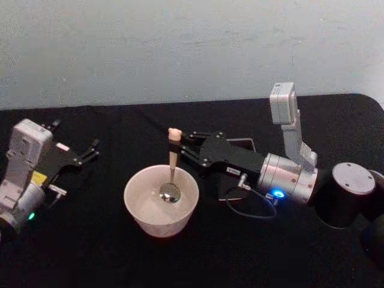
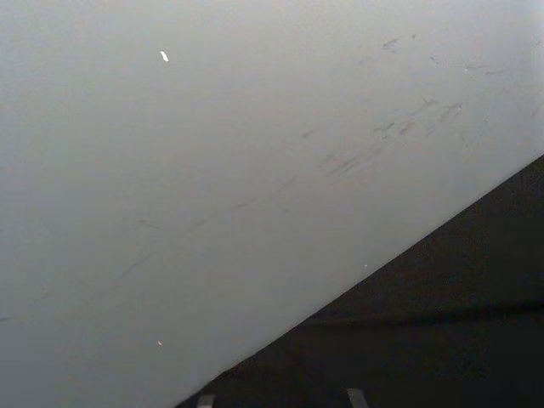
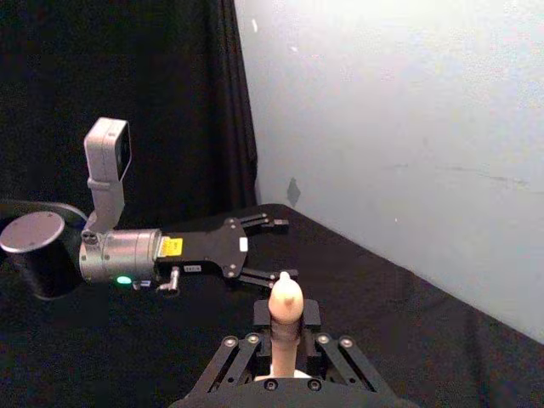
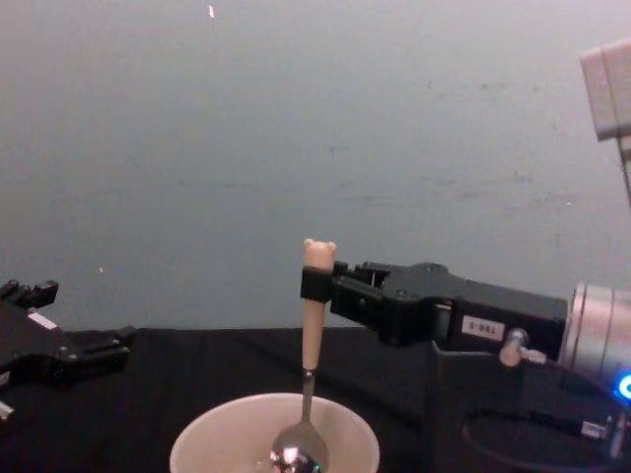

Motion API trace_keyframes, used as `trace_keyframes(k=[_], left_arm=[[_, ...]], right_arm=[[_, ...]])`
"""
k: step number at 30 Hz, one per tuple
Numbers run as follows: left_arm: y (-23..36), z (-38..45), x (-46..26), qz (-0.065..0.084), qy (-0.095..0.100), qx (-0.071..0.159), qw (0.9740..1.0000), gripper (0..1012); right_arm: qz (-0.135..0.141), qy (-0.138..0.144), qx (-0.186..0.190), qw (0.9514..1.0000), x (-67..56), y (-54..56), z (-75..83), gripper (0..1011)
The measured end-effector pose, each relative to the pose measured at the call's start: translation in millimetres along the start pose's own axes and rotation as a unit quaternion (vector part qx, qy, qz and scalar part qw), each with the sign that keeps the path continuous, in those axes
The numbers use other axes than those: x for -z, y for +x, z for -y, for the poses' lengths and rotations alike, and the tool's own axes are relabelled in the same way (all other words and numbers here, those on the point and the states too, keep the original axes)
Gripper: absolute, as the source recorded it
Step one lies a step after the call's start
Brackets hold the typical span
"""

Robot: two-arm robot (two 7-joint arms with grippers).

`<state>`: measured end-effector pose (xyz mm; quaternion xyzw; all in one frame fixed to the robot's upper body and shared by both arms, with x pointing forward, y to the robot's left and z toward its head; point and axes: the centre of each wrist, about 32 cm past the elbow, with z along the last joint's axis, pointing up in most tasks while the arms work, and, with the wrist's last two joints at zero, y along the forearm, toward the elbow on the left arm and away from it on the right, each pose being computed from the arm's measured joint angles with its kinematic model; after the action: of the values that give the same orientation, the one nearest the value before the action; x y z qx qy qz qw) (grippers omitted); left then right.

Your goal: Pick up the stirring spoon with one hand, stir inside the cup, then place it back in its original position.

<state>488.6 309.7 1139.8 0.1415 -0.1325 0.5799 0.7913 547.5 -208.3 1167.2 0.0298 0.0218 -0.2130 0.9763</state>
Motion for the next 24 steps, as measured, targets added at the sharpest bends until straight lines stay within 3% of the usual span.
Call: trace_keyframes(k=[24], left_arm=[[0.0, 0.0, 0.0, 0.000, 0.000, 0.000, 1.0000, 1001]], right_arm=[[0.002, 0.000, 0.001, 1.0000, -0.1, -0.1, 0.0, 205]])
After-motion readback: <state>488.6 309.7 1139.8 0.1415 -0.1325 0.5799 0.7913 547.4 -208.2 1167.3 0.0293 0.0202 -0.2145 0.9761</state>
